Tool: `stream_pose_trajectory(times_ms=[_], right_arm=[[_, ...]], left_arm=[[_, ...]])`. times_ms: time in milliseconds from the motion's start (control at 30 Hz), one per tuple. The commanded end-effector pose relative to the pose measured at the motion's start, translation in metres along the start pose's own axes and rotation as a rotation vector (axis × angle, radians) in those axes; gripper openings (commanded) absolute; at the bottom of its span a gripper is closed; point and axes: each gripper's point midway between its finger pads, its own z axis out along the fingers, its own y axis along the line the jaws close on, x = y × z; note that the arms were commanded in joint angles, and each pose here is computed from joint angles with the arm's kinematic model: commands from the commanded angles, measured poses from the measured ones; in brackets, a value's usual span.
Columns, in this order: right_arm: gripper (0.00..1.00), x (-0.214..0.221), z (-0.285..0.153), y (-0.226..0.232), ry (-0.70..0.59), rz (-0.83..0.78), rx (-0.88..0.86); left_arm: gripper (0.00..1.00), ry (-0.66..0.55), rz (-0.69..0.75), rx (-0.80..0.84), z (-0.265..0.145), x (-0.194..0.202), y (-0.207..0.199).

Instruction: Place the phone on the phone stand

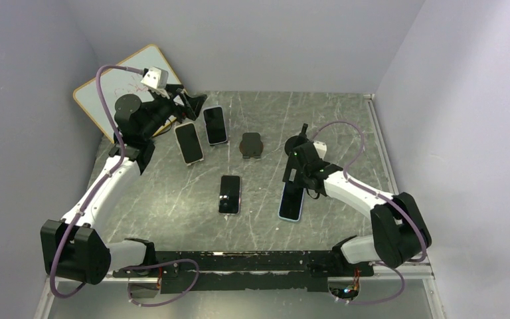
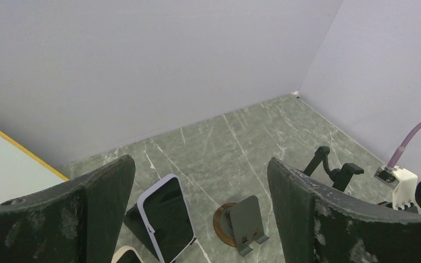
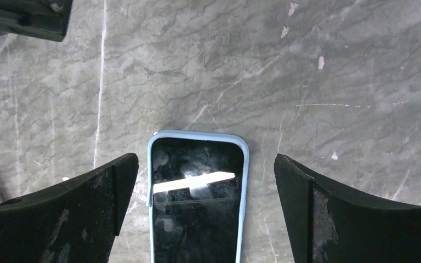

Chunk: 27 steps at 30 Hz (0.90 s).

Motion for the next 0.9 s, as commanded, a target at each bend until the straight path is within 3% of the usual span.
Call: stream_pose_trajectory(times_ms=[0, 333, 867], right_arm=[[1.00, 0.000, 0.008, 0.004, -0.004, 0.020, -0.016], [1.00, -0.001, 0.018, 0.003, 0.000, -0.007, 0.016], [0.97, 0.003, 0.021, 0.002, 0.017, -0.051, 0.021]], left_arm=[[0.94, -0.017, 0.035, 0.035, 0.002, -0.013, -0.010], [0.93, 0.029, 0.051, 0.061, 0.006, 0.000, -0.021], [0.91, 0.156, 0.001, 0.199, 0.025, 0.062, -0.092]])
